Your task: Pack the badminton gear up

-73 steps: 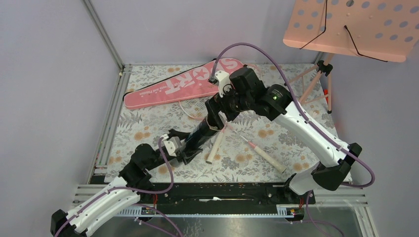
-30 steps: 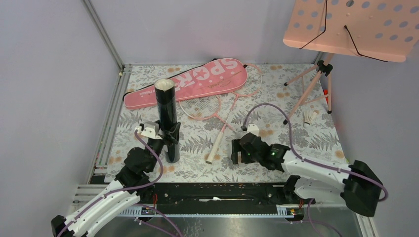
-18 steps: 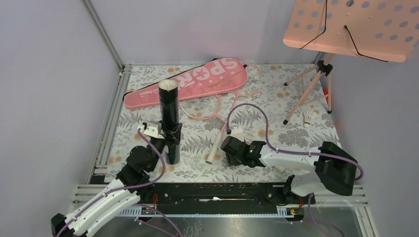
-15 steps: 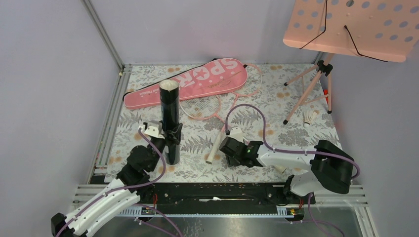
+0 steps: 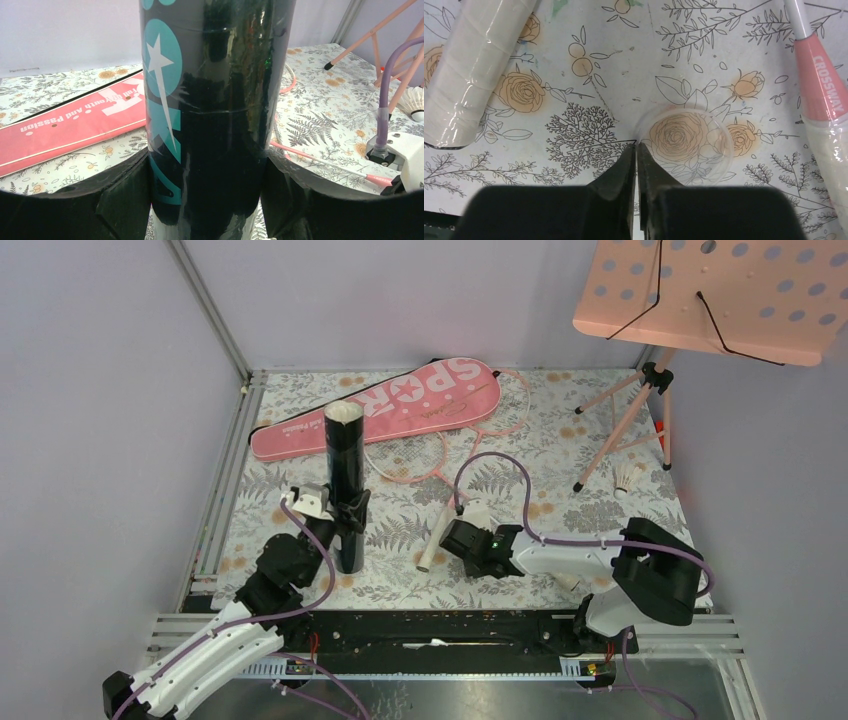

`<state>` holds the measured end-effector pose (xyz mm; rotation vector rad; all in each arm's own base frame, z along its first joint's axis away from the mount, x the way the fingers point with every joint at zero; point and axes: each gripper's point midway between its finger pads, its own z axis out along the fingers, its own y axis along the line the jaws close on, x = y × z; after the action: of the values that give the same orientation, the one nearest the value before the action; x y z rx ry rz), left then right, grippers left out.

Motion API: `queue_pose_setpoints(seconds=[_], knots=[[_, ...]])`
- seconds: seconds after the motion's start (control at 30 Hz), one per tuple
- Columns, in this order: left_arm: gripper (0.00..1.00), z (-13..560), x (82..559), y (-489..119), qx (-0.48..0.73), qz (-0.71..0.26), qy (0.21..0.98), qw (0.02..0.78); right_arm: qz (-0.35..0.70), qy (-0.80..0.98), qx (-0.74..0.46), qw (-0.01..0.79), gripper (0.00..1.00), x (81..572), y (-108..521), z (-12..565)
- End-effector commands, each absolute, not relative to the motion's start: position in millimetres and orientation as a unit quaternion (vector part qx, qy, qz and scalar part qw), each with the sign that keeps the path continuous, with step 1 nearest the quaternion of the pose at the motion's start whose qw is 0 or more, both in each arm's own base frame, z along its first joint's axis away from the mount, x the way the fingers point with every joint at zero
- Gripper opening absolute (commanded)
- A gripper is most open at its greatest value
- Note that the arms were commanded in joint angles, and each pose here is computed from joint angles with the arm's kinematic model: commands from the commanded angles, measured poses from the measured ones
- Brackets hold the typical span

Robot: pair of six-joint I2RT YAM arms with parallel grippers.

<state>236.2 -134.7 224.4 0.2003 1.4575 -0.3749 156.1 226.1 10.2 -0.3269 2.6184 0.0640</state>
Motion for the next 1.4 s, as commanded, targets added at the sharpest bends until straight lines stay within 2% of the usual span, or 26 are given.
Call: queue_pose_setpoints(seconds=[0.0,0.2,0.47,0.73,0.87,1.07,1.2,1.37], knots=[[0.20,272,232,-140,0.078,-0.212,0.611,0.759,-0.004,0.960,-0.125,0.249,0.00,155,218,7],[0.20,270,232,-144,0.086,-0.213,0.613,0.756,0.043,0.945,-0.142,0.290,0.00,161,227,41],[0.20,268,224,-161,0.134,-0.239,0.605,0.748,0.144,0.904,-0.164,0.367,0.00,164,234,120],[0.20,261,173,-216,0.303,-0.353,0.543,0.699,0.254,0.815,-0.234,0.465,0.00,161,245,246],[0.21,258,162,-223,0.343,-0.361,0.520,0.694,0.284,0.763,-0.277,0.510,0.00,161,254,318],[0.21,251,163,-225,0.352,-0.358,0.526,0.686,0.308,0.709,-0.354,0.527,0.00,152,264,393],[0.21,247,167,-228,0.353,-0.355,0.536,0.680,0.299,0.700,-0.385,0.522,0.00,155,271,412],[0.21,243,169,-232,0.361,-0.355,0.540,0.672,0.344,0.685,-0.425,0.481,0.00,144,292,426]])
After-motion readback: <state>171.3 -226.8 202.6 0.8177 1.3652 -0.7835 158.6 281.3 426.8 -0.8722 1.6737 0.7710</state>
